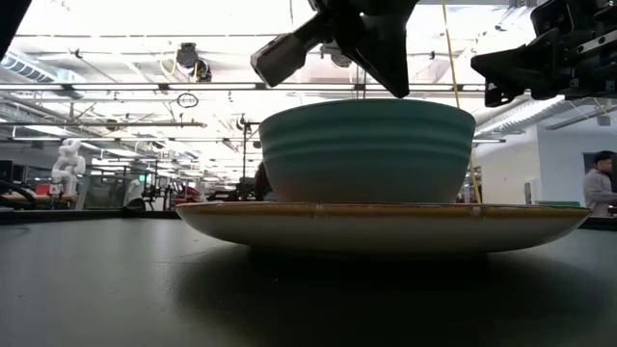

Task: Set table place
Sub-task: Return to Home Position

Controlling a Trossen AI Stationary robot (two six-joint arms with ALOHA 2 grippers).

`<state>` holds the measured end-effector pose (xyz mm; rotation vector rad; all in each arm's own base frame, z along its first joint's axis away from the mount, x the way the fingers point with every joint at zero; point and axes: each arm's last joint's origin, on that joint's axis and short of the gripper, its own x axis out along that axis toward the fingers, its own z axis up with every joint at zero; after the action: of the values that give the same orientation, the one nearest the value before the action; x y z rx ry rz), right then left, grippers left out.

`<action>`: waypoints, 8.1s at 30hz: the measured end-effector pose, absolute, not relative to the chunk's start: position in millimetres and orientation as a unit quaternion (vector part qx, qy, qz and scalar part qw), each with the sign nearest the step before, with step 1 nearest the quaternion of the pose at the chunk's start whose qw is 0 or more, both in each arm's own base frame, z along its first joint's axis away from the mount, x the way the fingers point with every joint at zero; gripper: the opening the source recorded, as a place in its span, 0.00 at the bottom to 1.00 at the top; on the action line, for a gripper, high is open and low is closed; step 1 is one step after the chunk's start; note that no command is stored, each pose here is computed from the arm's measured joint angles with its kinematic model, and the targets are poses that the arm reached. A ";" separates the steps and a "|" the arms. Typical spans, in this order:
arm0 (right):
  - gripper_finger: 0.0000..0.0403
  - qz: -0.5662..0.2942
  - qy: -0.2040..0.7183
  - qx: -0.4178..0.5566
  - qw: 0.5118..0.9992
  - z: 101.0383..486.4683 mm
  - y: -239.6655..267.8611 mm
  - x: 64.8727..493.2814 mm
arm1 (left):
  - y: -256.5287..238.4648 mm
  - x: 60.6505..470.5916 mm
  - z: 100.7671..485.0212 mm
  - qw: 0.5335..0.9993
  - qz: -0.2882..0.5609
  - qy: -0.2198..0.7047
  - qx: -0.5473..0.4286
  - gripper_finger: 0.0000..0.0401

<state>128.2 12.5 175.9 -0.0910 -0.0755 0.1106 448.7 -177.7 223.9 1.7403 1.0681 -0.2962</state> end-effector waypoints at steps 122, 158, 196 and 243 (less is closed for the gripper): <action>0.00 0.056 -0.045 -0.034 0.997 177.3 12.5 128.1 | -21.0 306.2 482.7 0.978 -0.079 0.184 0.058 0.06; 0.00 0.056 -0.054 -0.030 0.997 178.9 12.6 129.0 | -8.9 200.0 431.7 0.992 -0.064 0.095 0.045 0.06; 0.00 0.056 -0.051 -0.030 0.997 178.3 12.6 129.1 | -7.1 150.9 322.1 0.998 -0.066 0.002 0.017 0.06; 0.00 0.056 -0.050 -0.030 0.997 178.2 12.6 129.1 | -7.8 110.9 200.9 0.996 -0.083 0.010 -0.015 0.06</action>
<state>129.1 12.6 178.2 -0.0600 -0.1010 0.1114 110.9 -7.8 200.9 -0.0295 0.0198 -0.1662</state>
